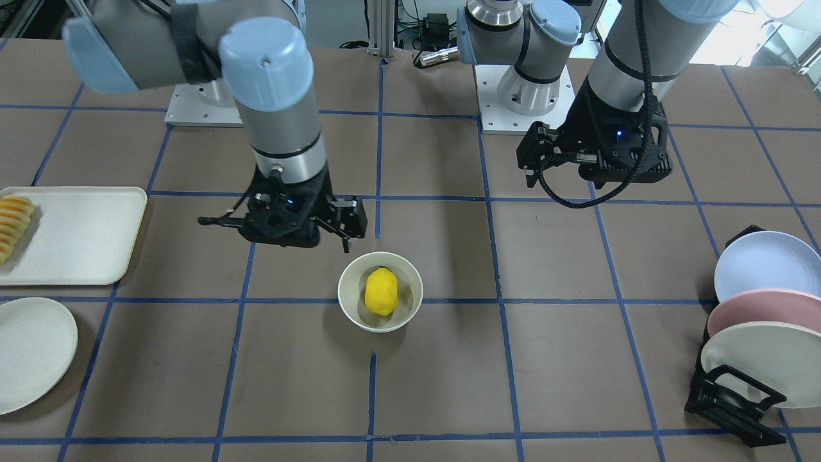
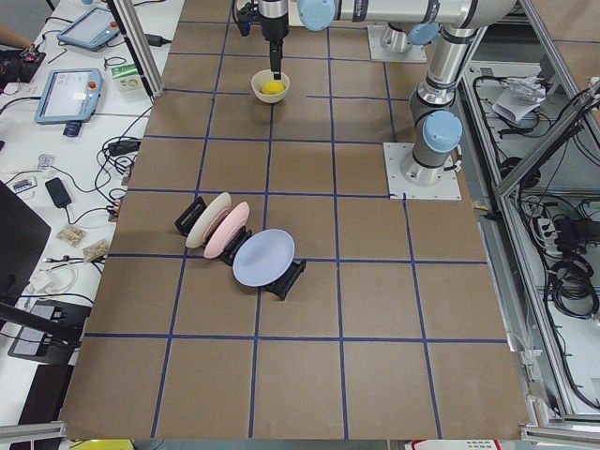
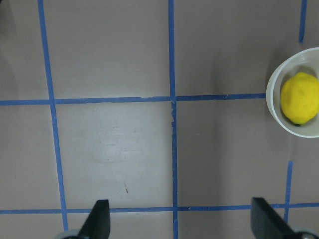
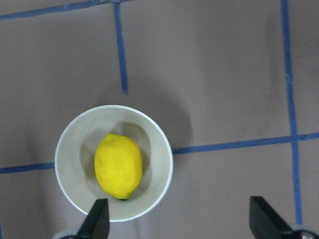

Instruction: Place bowl and put lemon in it

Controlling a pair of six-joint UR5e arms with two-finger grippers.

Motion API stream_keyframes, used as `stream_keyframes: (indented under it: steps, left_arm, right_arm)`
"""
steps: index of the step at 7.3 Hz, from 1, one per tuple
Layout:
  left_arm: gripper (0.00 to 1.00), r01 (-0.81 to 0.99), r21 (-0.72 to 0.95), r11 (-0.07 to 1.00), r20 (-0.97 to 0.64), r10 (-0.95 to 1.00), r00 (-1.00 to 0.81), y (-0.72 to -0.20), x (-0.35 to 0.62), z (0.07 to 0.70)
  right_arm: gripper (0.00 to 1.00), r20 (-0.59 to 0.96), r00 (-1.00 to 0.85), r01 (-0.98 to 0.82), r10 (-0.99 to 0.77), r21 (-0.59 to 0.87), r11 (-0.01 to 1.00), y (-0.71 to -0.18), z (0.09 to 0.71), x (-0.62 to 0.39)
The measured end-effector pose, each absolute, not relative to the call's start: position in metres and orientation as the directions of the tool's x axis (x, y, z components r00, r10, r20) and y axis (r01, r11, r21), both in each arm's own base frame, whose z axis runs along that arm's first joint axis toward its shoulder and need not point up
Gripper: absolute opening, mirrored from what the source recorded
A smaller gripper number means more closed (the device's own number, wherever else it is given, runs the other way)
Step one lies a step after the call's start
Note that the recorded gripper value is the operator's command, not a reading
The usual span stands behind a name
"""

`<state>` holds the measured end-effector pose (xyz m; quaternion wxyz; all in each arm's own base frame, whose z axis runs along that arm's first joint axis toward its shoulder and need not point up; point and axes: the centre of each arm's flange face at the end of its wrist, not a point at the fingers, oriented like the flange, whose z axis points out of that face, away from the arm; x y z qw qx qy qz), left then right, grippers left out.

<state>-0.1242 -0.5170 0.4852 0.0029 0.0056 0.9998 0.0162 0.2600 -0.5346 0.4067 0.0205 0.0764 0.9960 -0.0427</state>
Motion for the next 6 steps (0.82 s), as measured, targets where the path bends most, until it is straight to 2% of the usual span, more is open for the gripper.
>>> stream_keyframes:
  steps: [1, 3, 6]
  left_arm:
    - [1.0, 0.01, 0.028, 1.0, -0.007, 0.01, -1.0, -0.516, -0.124, 0.487]
    - [1.0, 0.006, 0.024, 1.0, -0.008, 0.007, -1.0, -0.514, -0.125, 0.49]
    - [1.0, 0.006, 0.022, 1.0, -0.008, 0.006, -1.0, -0.51, -0.125, 0.493]
  right_arm:
    - [1.0, -0.036, -0.985, 0.17, 0.169, -0.06, 0.984, -0.52, 0.437, 0.226]
    - [1.0, -0.019, -0.996, 0.091, 0.091, -0.038, 0.995, -0.491, 0.477, 0.187]
    - [1.0, -0.003, -0.999, 0.032, 0.033, 0.043, 0.999, -0.472, 0.486, 0.165]
